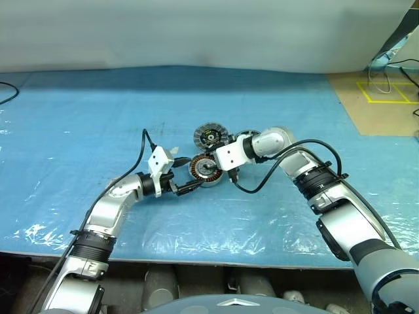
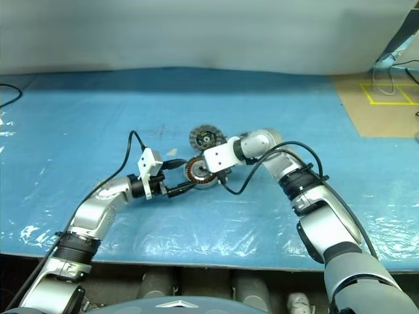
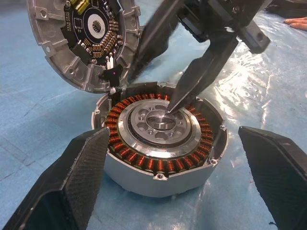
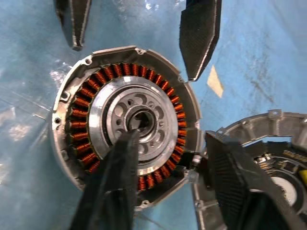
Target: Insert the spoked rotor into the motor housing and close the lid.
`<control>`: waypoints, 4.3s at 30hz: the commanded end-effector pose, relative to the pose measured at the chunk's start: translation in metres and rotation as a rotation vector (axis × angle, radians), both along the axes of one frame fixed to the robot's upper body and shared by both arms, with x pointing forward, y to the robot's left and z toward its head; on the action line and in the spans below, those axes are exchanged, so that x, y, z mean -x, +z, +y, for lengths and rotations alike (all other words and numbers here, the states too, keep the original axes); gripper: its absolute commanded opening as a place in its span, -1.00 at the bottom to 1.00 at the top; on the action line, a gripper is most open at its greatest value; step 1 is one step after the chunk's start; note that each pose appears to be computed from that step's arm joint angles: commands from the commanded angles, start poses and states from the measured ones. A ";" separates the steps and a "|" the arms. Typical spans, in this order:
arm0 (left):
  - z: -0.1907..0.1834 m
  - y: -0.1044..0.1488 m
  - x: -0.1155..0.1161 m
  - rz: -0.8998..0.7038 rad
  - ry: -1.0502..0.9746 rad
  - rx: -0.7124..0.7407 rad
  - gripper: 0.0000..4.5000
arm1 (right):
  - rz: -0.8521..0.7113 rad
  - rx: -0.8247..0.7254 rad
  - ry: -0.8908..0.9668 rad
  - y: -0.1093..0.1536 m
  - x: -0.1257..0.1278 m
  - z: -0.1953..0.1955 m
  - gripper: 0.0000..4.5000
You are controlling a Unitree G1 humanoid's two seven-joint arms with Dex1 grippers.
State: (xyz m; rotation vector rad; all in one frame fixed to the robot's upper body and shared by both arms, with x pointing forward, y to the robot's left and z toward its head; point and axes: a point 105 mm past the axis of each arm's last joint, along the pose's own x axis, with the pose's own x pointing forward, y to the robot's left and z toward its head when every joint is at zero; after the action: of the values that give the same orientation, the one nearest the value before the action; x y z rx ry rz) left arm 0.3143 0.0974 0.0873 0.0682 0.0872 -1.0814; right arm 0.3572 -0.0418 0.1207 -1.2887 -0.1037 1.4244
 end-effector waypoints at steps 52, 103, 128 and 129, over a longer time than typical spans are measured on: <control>0.003 -0.002 0.006 -0.030 0.000 -0.002 1.00 | -0.158 0.093 0.124 -0.009 -0.009 0.010 -0.02; -0.002 -0.002 0.002 -0.023 0.005 0.004 1.00 | -0.226 0.220 0.282 0.009 0.007 0.019 -0.98; 0.002 -0.006 0.003 -0.023 0.023 0.009 1.00 | -0.420 0.463 0.505 0.009 0.003 0.034 -0.98; 0.003 -0.007 0.003 -0.023 0.024 0.010 1.00 | -0.425 0.467 0.512 0.008 0.003 0.035 -0.98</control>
State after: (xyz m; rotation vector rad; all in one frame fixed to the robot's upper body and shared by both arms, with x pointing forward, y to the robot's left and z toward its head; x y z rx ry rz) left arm 0.3112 0.0985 0.0793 0.0643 0.0732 -1.0600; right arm 0.3536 -0.0131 0.1185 -2.0106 -0.3788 1.6485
